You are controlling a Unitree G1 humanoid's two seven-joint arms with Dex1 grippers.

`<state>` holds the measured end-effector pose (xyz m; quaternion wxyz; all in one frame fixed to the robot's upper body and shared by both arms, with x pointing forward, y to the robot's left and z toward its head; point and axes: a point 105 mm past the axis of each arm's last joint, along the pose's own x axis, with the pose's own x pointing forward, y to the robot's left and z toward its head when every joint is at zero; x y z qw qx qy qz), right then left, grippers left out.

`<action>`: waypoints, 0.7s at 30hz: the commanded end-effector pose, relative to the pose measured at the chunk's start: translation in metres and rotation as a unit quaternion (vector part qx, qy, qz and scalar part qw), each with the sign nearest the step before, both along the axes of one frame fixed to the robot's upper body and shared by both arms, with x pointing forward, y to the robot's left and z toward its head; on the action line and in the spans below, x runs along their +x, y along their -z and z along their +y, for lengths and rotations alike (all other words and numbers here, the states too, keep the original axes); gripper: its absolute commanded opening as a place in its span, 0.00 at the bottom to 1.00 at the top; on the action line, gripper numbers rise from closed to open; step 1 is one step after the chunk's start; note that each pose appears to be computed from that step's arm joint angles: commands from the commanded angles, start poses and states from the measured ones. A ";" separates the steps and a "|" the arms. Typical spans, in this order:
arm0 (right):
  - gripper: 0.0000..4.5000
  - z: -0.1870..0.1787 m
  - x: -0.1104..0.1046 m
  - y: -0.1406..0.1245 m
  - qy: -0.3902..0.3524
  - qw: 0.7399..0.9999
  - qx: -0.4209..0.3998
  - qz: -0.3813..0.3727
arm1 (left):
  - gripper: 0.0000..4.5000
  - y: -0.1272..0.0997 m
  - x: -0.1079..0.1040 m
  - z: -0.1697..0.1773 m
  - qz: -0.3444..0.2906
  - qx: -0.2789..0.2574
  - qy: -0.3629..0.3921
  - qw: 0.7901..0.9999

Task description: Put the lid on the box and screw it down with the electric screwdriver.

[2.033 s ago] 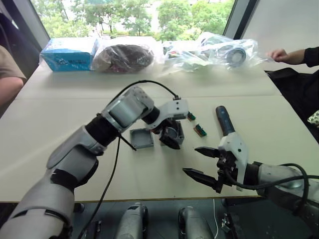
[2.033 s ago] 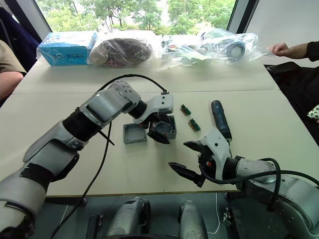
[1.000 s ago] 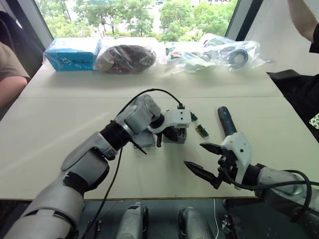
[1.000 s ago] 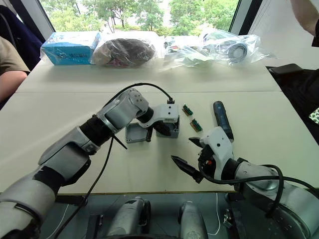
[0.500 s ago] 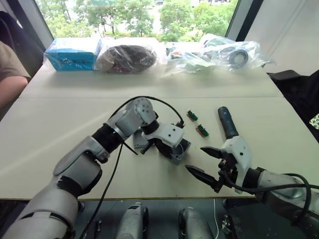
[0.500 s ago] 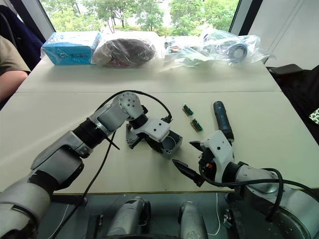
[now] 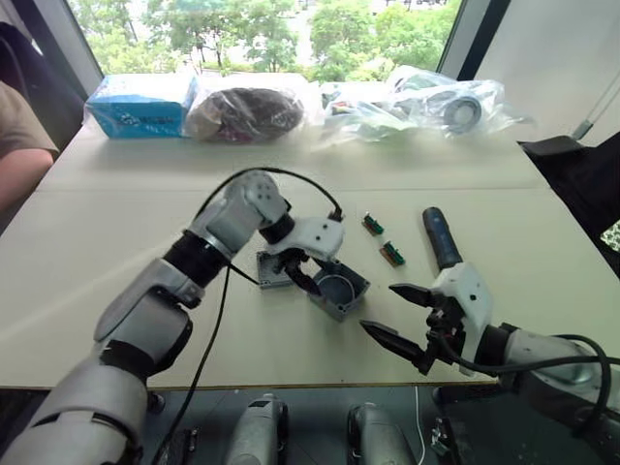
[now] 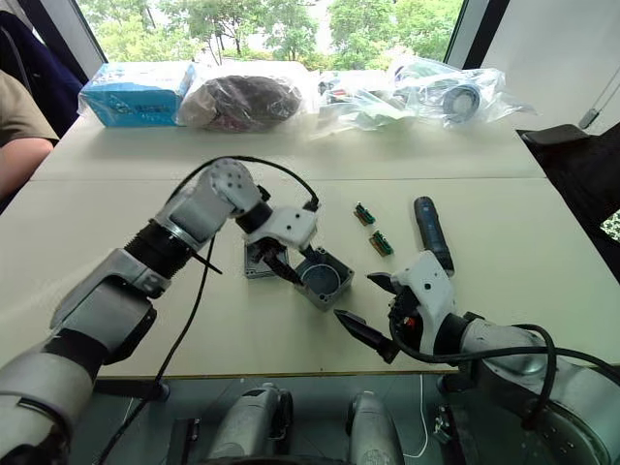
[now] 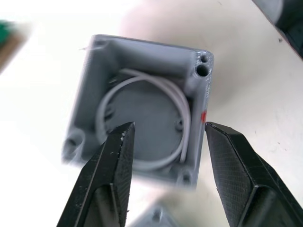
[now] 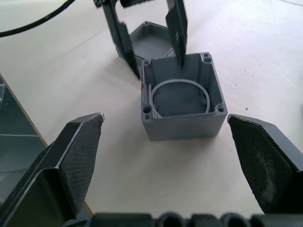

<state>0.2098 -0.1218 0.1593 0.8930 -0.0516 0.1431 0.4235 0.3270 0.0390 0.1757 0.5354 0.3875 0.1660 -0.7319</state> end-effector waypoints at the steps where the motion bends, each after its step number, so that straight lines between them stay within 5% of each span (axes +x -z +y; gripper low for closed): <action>1: 1.00 0.004 -0.006 -0.034 -0.072 0.997 0.017 -0.030 | 0.55 -0.066 0.002 0.040 0.032 -0.078 -0.156 0.984; 3: 1.00 0.008 -0.003 -0.042 -0.102 0.994 0.000 -0.043 | 0.55 -0.062 0.015 0.056 0.032 -0.082 -0.281 0.956; 6: 1.00 0.020 0.001 -0.056 -0.155 0.985 -0.025 -0.072 | 0.55 -0.044 0.031 0.086 0.033 -0.067 -0.483 0.872; 9: 1.00 0.029 0.005 -0.058 -0.181 0.978 -0.056 -0.089 | 0.55 -0.022 0.018 0.094 0.073 -0.054 -0.558 0.825; 21: 1.00 0.041 0.016 -0.044 -0.194 0.970 -0.102 -0.106 | 0.55 0.034 0.018 0.101 0.092 -0.054 -0.647 0.755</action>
